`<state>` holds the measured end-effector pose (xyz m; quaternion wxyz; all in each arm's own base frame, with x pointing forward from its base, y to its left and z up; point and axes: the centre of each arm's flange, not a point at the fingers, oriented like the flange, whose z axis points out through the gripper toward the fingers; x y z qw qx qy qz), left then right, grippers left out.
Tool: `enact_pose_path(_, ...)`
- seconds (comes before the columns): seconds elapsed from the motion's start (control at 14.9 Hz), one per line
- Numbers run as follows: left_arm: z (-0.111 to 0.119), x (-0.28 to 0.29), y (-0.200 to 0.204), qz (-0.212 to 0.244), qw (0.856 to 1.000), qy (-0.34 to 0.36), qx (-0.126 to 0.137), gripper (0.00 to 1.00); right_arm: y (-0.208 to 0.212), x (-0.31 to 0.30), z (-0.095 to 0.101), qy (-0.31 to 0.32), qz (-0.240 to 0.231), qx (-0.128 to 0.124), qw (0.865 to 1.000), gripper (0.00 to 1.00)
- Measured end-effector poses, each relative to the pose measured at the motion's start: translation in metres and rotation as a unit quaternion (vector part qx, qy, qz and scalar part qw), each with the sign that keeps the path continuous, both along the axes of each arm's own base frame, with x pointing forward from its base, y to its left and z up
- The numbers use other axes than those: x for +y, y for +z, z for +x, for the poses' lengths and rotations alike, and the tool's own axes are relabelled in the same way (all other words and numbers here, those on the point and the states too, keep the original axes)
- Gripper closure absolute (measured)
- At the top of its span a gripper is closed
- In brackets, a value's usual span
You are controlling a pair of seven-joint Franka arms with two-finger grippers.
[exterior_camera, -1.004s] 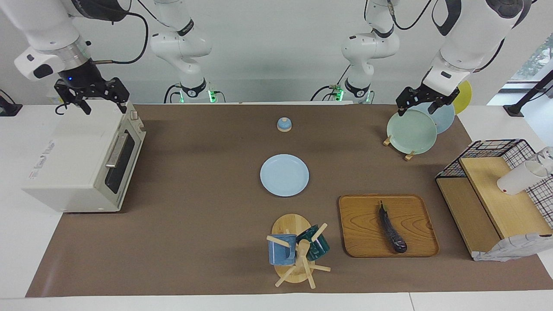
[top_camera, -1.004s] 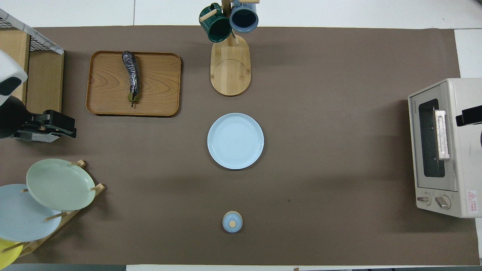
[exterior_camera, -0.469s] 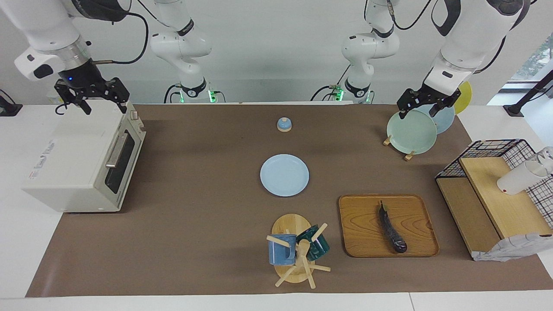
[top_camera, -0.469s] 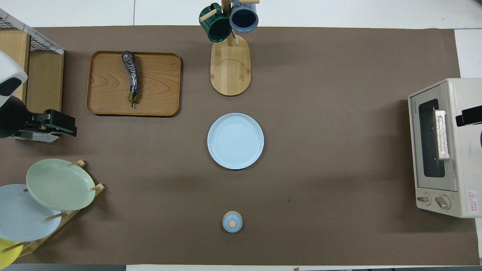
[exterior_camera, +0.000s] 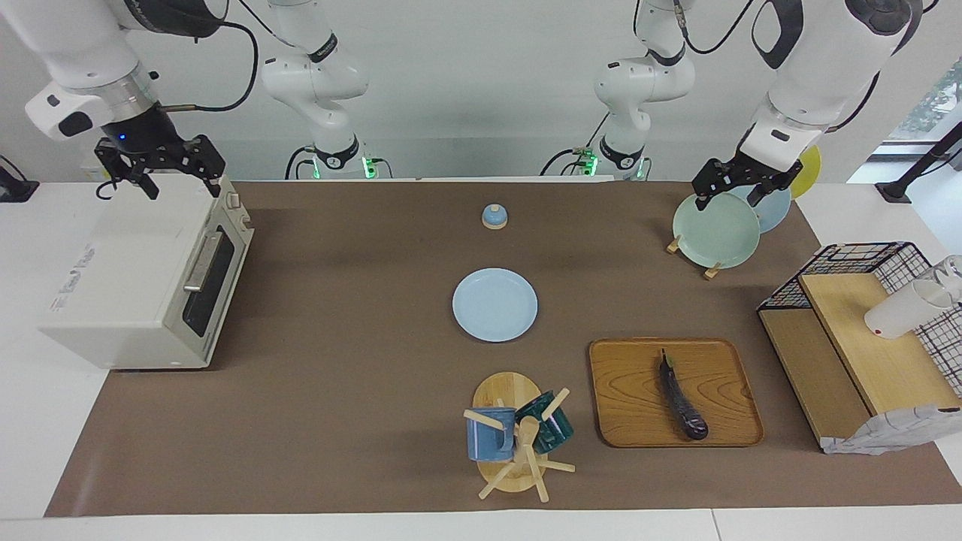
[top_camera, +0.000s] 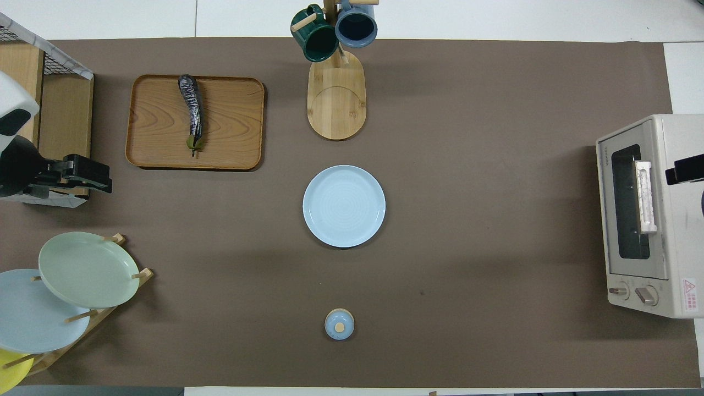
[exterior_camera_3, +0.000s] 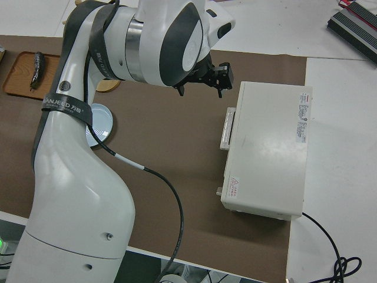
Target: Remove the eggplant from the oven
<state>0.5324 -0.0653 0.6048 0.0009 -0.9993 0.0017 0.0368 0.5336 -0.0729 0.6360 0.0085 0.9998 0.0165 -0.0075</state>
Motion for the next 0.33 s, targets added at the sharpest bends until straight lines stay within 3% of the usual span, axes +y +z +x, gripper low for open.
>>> enact_pose_path(0.33,0.0008,0.0008,0.0005,0.000,1.000,0.001,-0.003,0.00,0.0000,0.0000,0.0000,0.000,0.000,0.000,1.000,0.00)
